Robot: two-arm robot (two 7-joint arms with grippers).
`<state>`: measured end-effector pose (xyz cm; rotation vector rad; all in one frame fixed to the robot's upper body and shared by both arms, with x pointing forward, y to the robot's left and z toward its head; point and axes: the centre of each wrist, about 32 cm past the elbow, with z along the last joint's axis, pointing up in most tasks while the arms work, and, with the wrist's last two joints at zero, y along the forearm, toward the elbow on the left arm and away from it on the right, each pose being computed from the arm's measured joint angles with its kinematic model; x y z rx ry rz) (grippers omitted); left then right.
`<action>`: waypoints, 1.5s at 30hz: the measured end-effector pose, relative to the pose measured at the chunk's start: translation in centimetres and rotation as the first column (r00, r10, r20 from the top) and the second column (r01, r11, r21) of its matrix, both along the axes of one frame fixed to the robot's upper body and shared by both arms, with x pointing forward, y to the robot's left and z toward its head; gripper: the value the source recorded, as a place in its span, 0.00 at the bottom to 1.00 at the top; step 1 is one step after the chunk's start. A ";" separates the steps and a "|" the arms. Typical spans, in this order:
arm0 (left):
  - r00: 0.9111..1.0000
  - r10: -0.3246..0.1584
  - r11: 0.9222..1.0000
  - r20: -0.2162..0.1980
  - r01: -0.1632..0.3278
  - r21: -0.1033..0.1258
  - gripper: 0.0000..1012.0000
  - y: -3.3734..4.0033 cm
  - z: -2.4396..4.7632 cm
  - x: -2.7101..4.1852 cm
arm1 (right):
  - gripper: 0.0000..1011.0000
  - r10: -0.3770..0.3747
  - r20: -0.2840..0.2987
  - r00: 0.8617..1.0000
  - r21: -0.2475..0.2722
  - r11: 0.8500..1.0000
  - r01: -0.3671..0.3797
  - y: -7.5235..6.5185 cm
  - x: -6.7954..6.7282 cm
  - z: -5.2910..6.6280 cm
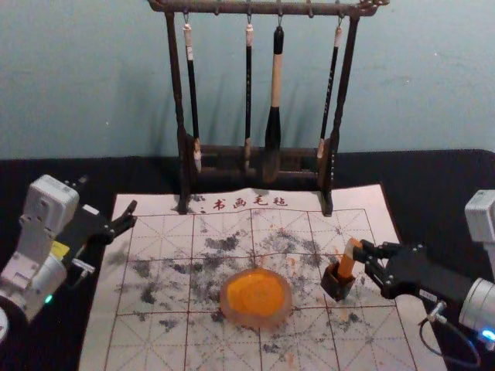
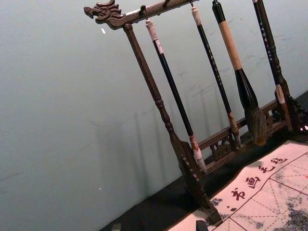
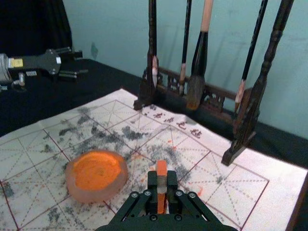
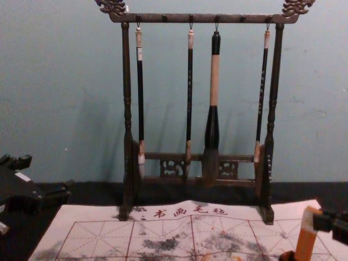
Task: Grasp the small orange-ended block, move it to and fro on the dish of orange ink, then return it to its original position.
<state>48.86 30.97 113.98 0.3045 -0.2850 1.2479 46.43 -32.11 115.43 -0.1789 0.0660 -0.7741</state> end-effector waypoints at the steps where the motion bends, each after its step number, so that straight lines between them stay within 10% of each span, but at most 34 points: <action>1: 1.000 0.000 1.000 0.000 0.000 0.000 0.99 0.00 0.00 0.00 | 0.08 0.000 0.003 1.000 0.001 1.000 0.000 0.0 0.0 0.1; 18: 1.000 0.000 1.000 0.000 0.000 0.000 0.99 0.00 0.00 0.00 | 0.08 0.047 0.082 0.995 0.010 0.999 -0.048 0.5 0.9 2.5; 45: 1.000 0.000 1.000 0.000 0.000 0.000 0.99 0.00 0.00 0.00 | 0.08 0.293 0.017 0.956 -0.058 0.955 -0.292 5.0 2.9 0.9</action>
